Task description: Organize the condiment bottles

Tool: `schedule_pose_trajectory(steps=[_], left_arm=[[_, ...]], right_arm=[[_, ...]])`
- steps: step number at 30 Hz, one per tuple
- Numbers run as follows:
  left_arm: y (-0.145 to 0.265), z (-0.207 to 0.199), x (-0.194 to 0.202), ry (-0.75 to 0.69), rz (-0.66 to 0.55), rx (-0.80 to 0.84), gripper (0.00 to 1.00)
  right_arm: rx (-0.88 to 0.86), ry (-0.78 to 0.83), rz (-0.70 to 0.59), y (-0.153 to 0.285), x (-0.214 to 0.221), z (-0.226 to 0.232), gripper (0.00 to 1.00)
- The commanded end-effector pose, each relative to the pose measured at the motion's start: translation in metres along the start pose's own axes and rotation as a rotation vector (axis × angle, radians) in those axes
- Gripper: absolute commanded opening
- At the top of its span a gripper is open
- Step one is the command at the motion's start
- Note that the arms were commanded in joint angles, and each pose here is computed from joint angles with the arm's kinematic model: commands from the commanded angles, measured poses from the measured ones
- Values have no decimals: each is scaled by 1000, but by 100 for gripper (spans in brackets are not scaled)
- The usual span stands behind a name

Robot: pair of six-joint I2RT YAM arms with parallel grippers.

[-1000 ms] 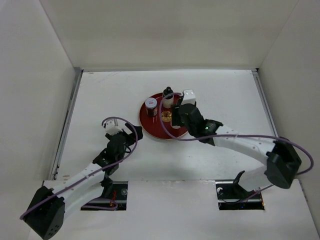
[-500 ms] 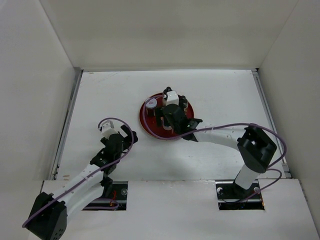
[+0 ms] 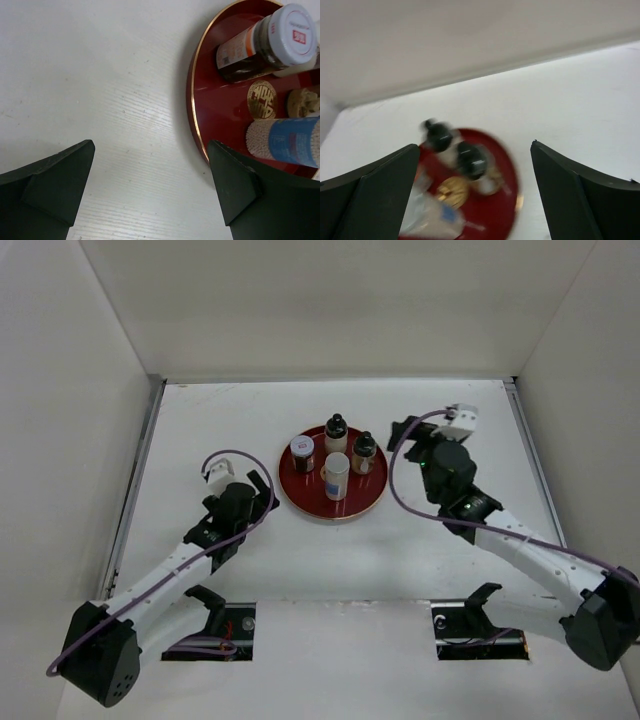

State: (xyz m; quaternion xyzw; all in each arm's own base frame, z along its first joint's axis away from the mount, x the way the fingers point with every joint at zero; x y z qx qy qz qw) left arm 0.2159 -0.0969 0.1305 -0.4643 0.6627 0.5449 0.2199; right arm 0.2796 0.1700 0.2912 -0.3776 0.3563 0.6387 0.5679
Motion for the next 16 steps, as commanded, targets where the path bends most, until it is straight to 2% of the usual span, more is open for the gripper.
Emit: schedule_pose_trajectory(steps=[1,6,10,16], left_arm=[[4,-9,-27,-6,-63,3,100],[9,-17,-47,-31,-106,-14,100],[14,-20,-56,-34,-130,-23,100],[13,-20,-70,-42,-155,-73,100]], right_arm=[[193,-120,-117,-11,-4,-60,100],[316,-233,-169,-11,13,-115,100],[320,-296,-186,-4,28,-126,100],[326,-305,-189,-5,36,-130,100]])
Point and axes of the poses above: each gripper's point midway between its finger pads, its own y axis back along the fingers, its own z axis along the line the jaws close on, x = y × z, the point moved 7 cm from there along y, back along the fingers, and after that the axes turned 9 degrees about -y, right-handed, at the moved point
